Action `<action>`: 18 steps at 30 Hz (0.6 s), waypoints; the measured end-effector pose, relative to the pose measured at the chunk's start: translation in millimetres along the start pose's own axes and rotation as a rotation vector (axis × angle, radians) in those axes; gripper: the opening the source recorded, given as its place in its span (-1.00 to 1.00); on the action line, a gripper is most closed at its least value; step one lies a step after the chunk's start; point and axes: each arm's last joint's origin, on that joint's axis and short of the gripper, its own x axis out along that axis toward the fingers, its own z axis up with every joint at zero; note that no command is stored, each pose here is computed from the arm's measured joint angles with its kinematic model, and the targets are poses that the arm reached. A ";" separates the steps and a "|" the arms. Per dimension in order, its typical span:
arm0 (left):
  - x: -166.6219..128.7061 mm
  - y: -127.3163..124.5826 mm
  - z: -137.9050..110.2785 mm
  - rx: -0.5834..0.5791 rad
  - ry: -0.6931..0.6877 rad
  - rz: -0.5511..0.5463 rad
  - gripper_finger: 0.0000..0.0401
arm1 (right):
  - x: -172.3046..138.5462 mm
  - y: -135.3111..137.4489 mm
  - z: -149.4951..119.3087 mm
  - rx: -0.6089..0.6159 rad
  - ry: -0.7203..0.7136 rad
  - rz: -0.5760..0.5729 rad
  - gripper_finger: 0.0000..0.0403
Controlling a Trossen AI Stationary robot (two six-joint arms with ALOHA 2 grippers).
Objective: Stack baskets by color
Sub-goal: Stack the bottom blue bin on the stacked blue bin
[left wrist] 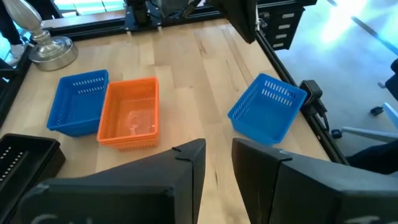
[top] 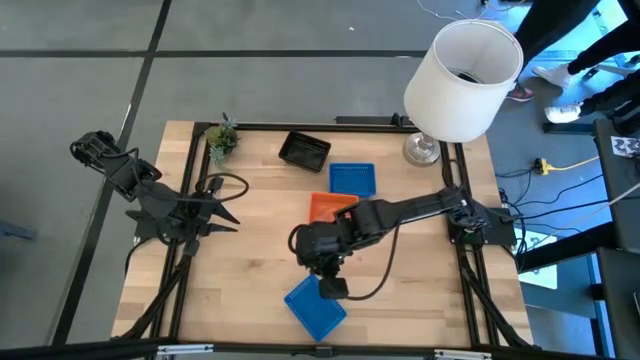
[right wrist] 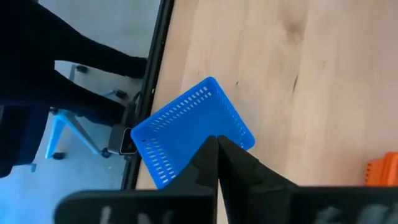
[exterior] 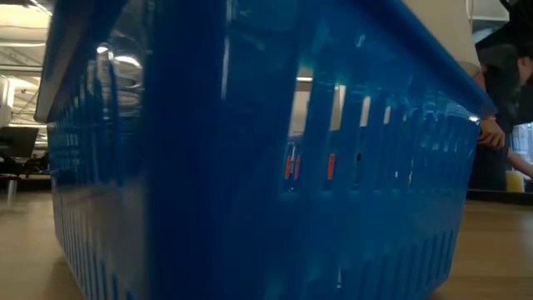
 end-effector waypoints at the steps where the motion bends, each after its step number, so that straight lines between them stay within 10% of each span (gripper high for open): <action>1: -0.1 0.0 0.0 0.000 0.000 0.000 -0.65 | 1.7 -0.5 -0.1 0.002 0.006 0.005 -0.96; 18: 0.1 0.1 -0.8 0.002 0.009 0.000 -0.65 | 53.0 -13.3 -3.0 -0.067 0.095 -0.064 -0.41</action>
